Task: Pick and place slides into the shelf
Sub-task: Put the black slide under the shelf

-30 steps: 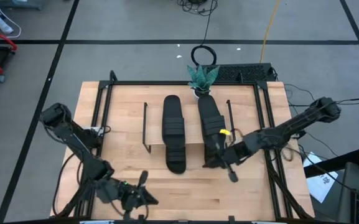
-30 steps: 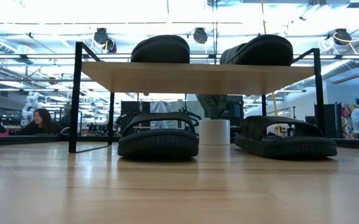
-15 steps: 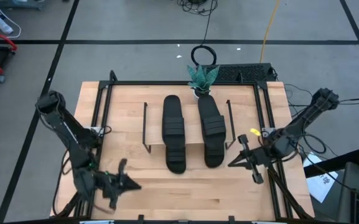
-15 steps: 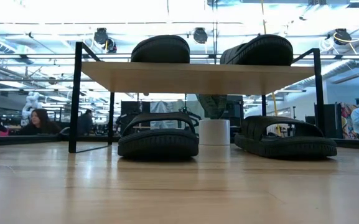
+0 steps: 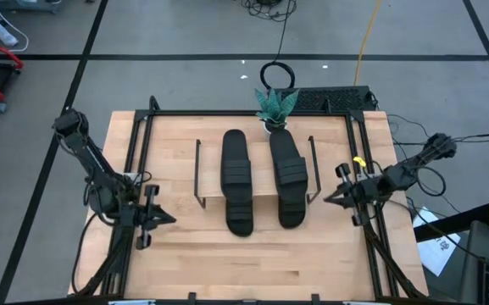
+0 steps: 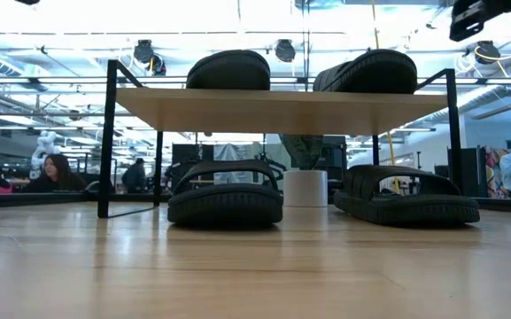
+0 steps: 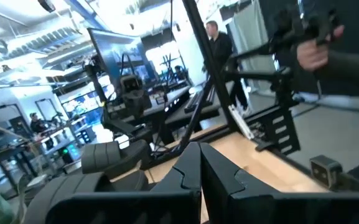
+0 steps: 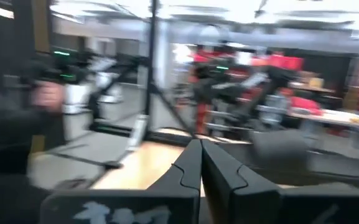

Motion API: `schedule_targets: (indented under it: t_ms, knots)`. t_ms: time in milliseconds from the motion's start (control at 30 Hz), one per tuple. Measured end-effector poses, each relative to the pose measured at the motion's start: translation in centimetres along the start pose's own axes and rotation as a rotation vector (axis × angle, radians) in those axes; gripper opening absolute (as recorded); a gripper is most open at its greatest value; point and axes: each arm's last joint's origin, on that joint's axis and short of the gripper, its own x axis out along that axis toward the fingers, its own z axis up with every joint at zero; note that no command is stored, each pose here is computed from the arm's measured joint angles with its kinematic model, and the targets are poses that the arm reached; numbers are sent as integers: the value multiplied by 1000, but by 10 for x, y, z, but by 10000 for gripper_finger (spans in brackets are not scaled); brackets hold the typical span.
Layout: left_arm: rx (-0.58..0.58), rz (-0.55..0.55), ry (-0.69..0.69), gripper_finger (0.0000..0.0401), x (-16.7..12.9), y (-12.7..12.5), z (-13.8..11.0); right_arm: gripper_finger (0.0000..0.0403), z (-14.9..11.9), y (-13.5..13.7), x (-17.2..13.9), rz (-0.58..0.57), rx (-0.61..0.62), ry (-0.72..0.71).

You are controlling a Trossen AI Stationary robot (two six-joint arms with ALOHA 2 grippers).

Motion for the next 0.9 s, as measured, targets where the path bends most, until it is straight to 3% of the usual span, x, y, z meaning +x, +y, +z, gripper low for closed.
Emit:
schedule_targets:
  t_ms: [67, 333, 467, 633, 767, 900]
  knots:
    - [-23, -6, -14, 0, -6, 2, -2, 0, -5, 2, -5, 82, 21, -1]
    - [32, -11, 19, 0, -14, 0, -15, 0, -21, 7, -12, 188, 72, 21]
    - [66, -54, 57, 3, -14, -3, -21, 0, -27, 7, -12, 159, 59, 46]
    - [-71, -81, 132, 2, -14, -6, -31, 0, -39, 7, -12, 119, 25, 69]
    - [-222, -124, 176, 1, -9, -8, -38, 0, -32, 6, -11, 111, -33, -15]
    - [-263, -162, 246, 1, -1, -17, -51, 0, -30, 6, -11, 111, -1, -32]
